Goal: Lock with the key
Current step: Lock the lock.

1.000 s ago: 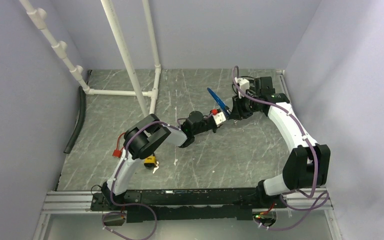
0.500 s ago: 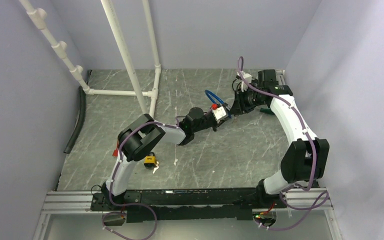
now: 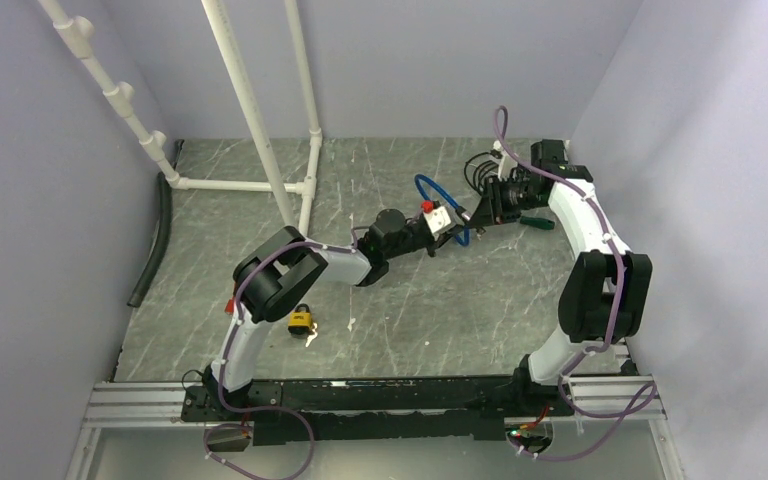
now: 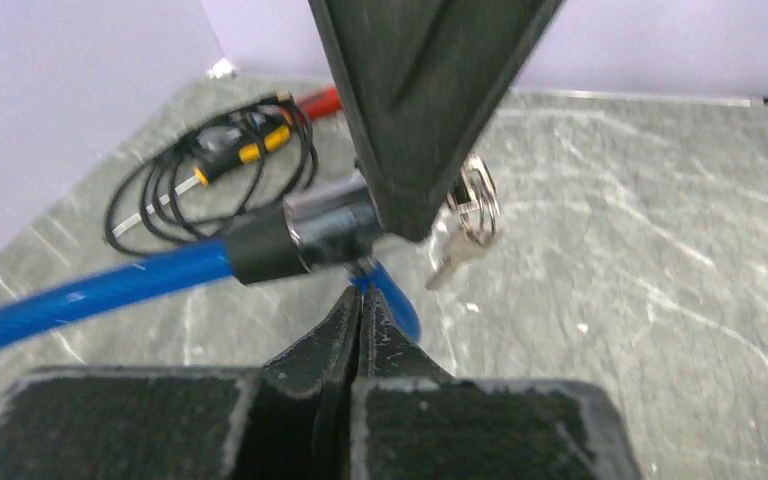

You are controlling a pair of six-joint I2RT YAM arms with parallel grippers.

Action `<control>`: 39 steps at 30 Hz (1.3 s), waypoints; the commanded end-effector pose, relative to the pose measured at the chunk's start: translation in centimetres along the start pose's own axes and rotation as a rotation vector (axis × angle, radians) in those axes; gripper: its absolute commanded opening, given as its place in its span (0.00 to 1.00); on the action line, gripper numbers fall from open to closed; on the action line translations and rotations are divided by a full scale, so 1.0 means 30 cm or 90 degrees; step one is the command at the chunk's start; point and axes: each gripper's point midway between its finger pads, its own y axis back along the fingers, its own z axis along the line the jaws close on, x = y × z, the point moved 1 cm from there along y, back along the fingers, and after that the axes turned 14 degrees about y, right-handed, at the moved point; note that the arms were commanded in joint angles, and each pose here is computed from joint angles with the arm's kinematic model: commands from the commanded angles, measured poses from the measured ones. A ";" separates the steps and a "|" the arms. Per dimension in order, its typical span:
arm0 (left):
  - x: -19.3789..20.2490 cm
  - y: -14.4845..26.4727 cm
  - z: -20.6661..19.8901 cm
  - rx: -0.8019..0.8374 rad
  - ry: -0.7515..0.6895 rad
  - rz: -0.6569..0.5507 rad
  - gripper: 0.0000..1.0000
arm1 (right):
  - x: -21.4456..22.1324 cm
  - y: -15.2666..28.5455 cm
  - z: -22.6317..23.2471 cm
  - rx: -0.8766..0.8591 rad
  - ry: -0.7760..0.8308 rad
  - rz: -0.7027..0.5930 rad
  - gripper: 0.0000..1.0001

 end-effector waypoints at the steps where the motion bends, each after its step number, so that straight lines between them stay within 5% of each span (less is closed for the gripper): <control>1: -0.358 -0.021 -0.042 0.041 -0.065 -0.171 0.06 | 0.012 -0.014 -0.083 0.049 0.001 0.011 0.00; 5: -0.371 -0.016 -0.039 0.042 -0.080 -0.177 0.27 | 0.014 -0.016 -0.103 0.057 -0.011 0.009 0.00; 9: -0.354 0.024 -0.057 0.058 -0.134 -0.172 0.80 | 0.014 -0.014 -0.124 0.058 -0.026 0.008 0.00; 11: -0.324 0.051 -0.066 0.063 -0.163 -0.164 0.99 | 0.015 -0.015 -0.128 0.057 -0.026 0.008 0.00; 18: -0.258 0.060 0.005 0.067 -0.227 -0.135 1.00 | 0.017 -0.023 -0.130 0.052 -0.035 0.005 0.00; 27: -0.185 0.043 0.030 0.180 -0.465 -0.155 0.99 | 0.018 -0.023 -0.126 0.049 -0.038 0.005 0.00; 39: -0.187 -0.034 0.027 0.222 -0.525 -0.177 0.99 | 0.019 -0.028 -0.123 0.043 -0.047 0.004 0.00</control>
